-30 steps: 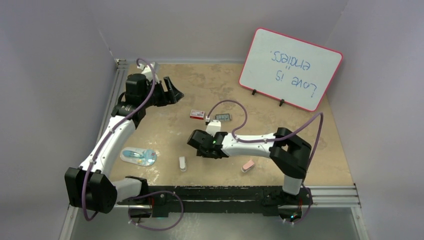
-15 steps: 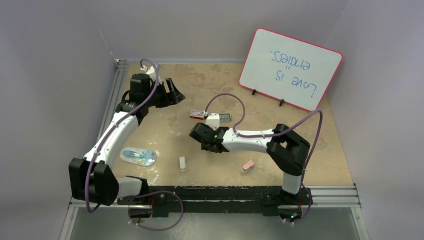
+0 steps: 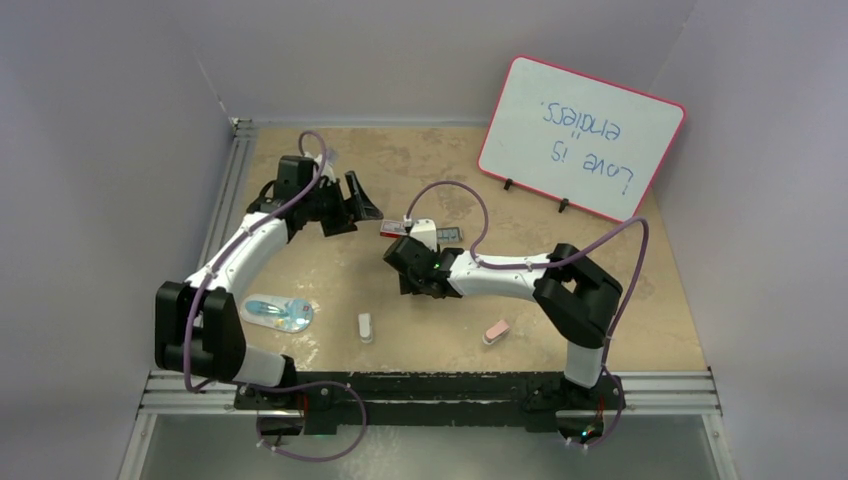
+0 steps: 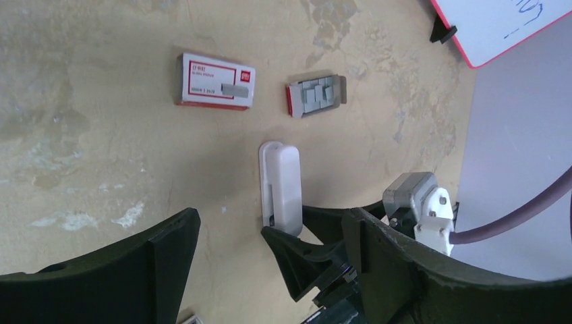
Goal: Load the staples into the stapler
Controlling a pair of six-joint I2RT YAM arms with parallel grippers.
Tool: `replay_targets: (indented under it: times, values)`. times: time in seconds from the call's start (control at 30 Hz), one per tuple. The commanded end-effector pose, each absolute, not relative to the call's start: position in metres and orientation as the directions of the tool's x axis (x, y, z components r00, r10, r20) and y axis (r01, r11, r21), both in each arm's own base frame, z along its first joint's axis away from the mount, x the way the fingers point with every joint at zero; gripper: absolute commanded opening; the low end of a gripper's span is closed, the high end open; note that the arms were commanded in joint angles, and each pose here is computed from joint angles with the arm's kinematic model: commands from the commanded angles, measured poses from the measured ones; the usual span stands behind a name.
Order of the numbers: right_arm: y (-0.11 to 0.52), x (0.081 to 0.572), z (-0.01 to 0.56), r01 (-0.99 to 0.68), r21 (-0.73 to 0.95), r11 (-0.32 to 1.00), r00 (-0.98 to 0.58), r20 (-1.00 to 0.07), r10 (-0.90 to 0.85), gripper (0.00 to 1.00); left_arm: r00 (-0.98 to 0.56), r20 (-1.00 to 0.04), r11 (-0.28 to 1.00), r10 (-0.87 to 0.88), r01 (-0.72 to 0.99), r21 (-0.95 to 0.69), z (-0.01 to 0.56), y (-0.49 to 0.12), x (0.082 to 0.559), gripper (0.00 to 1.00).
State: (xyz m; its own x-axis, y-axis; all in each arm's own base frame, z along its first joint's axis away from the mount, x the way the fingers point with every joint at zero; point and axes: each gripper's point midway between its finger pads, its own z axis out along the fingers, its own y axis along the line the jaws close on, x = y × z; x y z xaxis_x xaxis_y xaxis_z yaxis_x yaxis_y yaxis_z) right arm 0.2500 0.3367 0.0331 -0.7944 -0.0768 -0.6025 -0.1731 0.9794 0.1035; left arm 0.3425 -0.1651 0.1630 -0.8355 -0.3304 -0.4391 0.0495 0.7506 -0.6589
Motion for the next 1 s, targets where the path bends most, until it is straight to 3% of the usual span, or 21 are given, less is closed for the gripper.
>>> replay_targets:
  times: [0.0, 0.07, 0.23, 0.47, 0.67, 0.8, 0.97]
  values:
    - [0.335, 0.252, 0.043, -0.146, 0.096, 0.985, -0.791, -0.609, -0.058, 0.54, -0.848, -0.393, 0.71, -0.356, 0.027, -0.703, 0.163, -0.169, 0.329, 0.79]
    - [0.333, 0.251, 0.046, -0.128, 0.097, 0.987, -0.794, -0.606, -0.044, 0.54, -0.851, -0.377, 0.706, -0.365, 0.011, -0.708, 0.157, -0.169, 0.322, 0.78]
    - [0.336, 0.25, 0.05, -0.114, 0.124, 0.986, -0.801, -0.598, -0.017, 0.48, -0.857, -0.359, 0.697, -0.37, -0.001, -0.717, 0.143, -0.173, 0.307, 0.57]
    - [0.34, 0.251, 0.055, -0.109, 0.147, 0.983, -0.798, -0.603, 0.001, 0.38, -0.896, -0.272, 0.654, -0.351, -0.027, -0.756, 0.117, -0.194, 0.287, 0.54]
    - [0.342, 0.251, 0.06, -0.113, 0.157, 0.981, -0.795, -0.606, 0.006, 0.49, -0.917, -0.212, 0.624, -0.337, -0.05, -0.78, 0.098, -0.206, 0.277, 0.58]
    - [0.34, 0.252, 0.059, -0.1, 0.15, 0.984, -0.796, -0.605, 0.012, 0.42, -0.924, -0.19, 0.615, -0.333, -0.06, -0.786, 0.087, -0.209, 0.273, 0.6]
    - [0.341, 0.254, 0.063, -0.101, 0.159, 0.982, -0.789, -0.614, 0.018, 0.34, -0.933, -0.169, 0.616, -0.319, -0.069, -0.785, 0.075, -0.213, 0.269, 0.55]
